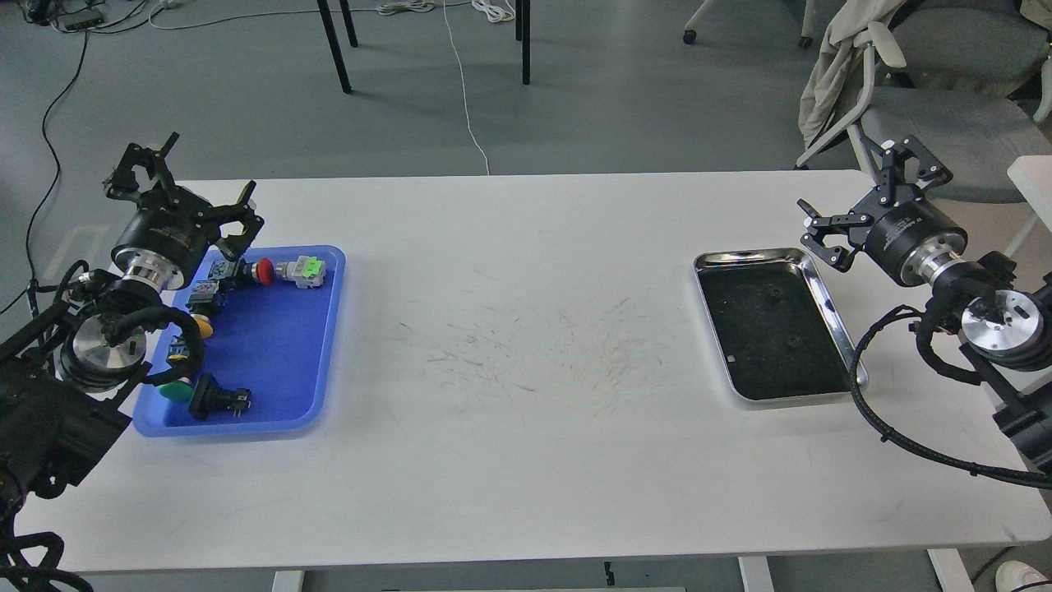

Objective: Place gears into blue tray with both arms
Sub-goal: 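Move the right gripper over the metal tray with the black mat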

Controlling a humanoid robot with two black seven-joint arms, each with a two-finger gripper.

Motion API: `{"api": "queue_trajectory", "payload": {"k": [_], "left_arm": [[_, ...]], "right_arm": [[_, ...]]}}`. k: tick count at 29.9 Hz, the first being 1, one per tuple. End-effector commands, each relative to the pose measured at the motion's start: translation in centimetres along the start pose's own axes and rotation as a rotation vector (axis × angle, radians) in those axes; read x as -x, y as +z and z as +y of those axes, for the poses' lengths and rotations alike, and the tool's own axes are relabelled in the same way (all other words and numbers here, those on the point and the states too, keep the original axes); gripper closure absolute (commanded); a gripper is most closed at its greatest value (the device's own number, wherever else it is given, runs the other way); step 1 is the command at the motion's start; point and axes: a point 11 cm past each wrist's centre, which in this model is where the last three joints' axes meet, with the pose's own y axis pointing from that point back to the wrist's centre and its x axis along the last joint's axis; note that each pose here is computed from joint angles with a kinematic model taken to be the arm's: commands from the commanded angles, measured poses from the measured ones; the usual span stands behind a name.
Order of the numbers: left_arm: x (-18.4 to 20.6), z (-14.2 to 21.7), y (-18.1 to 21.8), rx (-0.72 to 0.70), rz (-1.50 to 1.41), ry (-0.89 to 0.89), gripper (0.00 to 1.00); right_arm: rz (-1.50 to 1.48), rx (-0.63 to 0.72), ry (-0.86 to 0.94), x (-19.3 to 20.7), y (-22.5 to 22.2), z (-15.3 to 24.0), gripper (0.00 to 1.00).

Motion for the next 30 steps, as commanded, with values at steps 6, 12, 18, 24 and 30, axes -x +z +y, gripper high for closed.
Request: {"api": "queue_trajectory", "payload": {"k": [6,12,18,24,30], "left_arm": [[-0.3,0.4,0.0,-0.029,-0.069,-0.012,0.01],[-0.6,0.7,0.3,-0.032,-0.082,-0.008,0.01],[-0.3,0.7,1.0,-0.040,-0.128,-0.024,0.01],[-0.6,0.8,1.3,-0.039,-0.143,-0.012,0.01],[-0.6,0.8,1.4,-0.037,-0.144,-0.013,0.01]], "right_arm": [[0.120,0.112,-0.027,0.3,0.1,0.9,0.01],[0.491,0.233,-0.049,2.4,-2.2,1.0,0.01],[1.002,0.413,-0.090,5.1,-3.5,1.5,0.01],[1.578,0.494,-0.134,8.5,-6.0,2.2,0.01],[1.881,0.674,-0.205,8.3,-2.8,1.1,0.01]]}}
